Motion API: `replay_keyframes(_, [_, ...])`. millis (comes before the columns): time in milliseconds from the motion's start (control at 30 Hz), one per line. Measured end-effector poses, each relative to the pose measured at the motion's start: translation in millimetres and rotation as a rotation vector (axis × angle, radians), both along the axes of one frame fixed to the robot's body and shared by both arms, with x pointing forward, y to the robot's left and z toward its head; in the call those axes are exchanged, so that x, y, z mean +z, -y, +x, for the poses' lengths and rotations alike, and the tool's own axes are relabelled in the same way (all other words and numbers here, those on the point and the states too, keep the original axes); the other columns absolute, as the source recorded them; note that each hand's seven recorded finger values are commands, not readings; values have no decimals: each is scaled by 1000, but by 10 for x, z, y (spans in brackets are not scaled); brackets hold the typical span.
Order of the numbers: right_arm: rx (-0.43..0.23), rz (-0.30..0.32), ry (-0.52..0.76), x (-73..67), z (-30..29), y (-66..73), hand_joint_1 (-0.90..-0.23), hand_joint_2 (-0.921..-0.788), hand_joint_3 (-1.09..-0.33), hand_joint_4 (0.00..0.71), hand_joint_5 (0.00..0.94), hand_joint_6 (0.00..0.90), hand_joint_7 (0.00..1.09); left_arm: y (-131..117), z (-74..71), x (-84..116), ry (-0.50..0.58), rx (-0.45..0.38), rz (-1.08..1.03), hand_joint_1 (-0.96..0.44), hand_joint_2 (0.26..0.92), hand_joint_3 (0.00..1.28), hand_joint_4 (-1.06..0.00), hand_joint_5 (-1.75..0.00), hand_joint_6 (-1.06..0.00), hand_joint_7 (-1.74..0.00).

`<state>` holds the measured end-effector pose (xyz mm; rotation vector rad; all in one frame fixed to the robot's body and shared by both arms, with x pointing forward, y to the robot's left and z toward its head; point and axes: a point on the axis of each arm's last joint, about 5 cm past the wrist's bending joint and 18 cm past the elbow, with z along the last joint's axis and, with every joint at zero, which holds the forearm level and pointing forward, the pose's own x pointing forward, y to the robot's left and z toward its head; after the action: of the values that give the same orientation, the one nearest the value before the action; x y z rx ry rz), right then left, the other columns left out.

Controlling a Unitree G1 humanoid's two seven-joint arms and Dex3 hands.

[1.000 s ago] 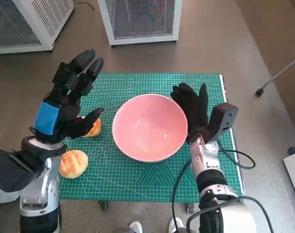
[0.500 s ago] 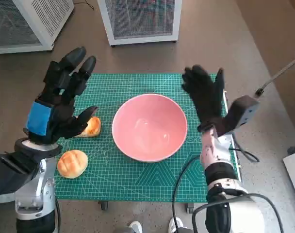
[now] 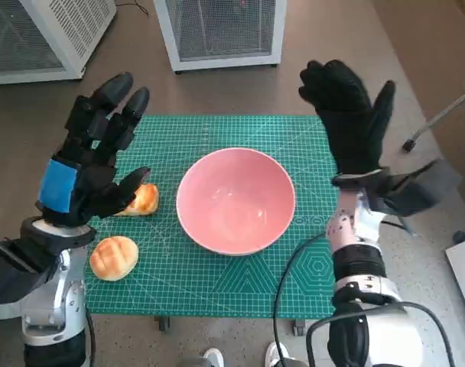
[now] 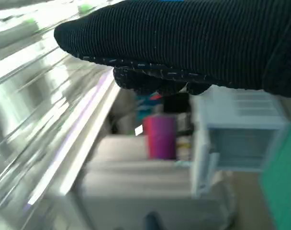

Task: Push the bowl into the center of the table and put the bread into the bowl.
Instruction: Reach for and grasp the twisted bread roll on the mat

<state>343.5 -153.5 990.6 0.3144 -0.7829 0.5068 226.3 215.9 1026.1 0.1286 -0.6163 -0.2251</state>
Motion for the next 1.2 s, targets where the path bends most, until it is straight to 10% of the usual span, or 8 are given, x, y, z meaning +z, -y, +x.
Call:
replay_keyframes(933, [149, -26, 141, 42, -101, -14, -474, -921, -415, 378, 3, 581, 18, -308, -251, 324, 112, 161, 364, -533, 921, 159, -173, -3, 1, -468])
replay_keyframes(1200, [134, -27, 134, 20, -109, -16, -477, -921, -408, 376, 1, 584, 18, -386, -334, 408, 36, 317, 683, -465, 862, 34, -179, -3, -34, -386])
